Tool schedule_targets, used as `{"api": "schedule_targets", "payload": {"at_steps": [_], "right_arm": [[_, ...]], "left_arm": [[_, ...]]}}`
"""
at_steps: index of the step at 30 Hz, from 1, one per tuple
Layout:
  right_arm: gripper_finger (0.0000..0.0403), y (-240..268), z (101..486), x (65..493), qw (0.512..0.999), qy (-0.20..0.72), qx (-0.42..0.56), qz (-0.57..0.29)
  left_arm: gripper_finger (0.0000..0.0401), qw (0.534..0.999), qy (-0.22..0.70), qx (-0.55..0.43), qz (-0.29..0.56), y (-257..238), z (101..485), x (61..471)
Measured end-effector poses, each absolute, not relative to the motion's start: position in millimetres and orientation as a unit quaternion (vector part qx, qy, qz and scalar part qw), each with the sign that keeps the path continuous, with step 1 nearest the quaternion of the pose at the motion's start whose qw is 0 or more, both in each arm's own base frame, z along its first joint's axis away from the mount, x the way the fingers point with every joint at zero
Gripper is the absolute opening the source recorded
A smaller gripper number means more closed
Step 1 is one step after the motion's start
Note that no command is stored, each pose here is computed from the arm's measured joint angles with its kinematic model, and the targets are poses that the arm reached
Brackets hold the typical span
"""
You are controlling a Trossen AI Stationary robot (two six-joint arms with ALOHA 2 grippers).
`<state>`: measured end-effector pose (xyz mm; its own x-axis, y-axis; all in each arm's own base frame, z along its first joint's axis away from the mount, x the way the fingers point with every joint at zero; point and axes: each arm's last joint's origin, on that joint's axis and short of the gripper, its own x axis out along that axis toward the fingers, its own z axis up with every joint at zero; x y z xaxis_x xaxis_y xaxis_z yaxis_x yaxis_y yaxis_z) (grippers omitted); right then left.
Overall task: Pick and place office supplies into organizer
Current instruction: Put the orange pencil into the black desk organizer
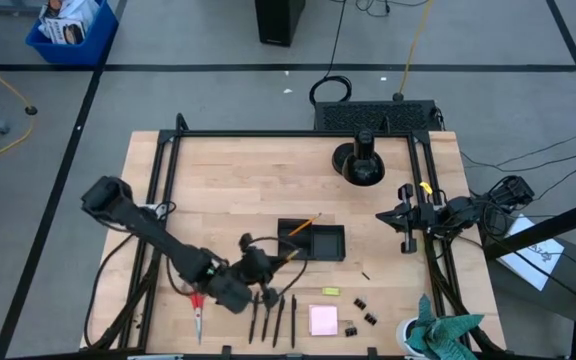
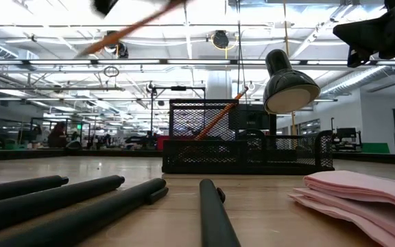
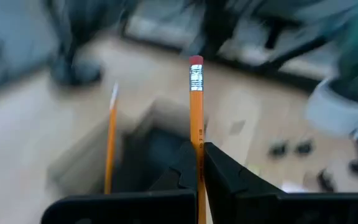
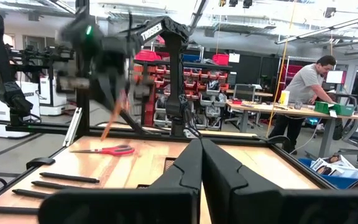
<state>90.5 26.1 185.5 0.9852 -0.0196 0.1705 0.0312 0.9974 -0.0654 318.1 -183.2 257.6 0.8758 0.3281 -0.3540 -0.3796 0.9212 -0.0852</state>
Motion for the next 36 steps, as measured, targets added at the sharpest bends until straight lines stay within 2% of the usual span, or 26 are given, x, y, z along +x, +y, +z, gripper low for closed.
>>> {"api": "schedule_targets", "payload": {"at_steps": [5,10,16,21,27,33,36], "right_arm": [[0.0000,26.2,185.9,90.5,0.996,-0.087,-0.028,-0.012],[0.0000,26.1,186.0,90.5,0.996,-0.088,-0.019,-0.012],[0.0000,26.1,186.0,90.5,0.996,-0.088,-0.019,-0.011],[0.0000,26.2,185.9,90.5,0.996,-0.088,-0.019,-0.011],[0.0000,26.1,185.9,90.5,0.996,-0.088,-0.020,-0.011],[0.0000,26.2,185.9,90.5,0.996,-0.087,-0.031,-0.012],[0.0000,26.2,185.9,90.5,0.996,-0.087,-0.034,-0.013]], "left_arm": [[0.0015,0.989,0.118,0.072,0.045,-180.4,285.6,330.2],[0.0005,0.988,0.081,0.122,0.058,-155.0,295.6,345.7],[0.0020,0.991,0.078,0.102,0.047,-110.9,295.0,364.4],[0.0006,0.995,0.031,0.092,0.031,-79.7,287.7,370.2],[0.0017,0.998,0.006,0.046,0.045,-46.1,256.9,362.7],[0.0005,0.998,-0.003,0.017,0.063,-26.6,229.6,348.5],[0.0012,0.998,0.008,0.006,0.065,-22.2,219.3,345.4]]}}
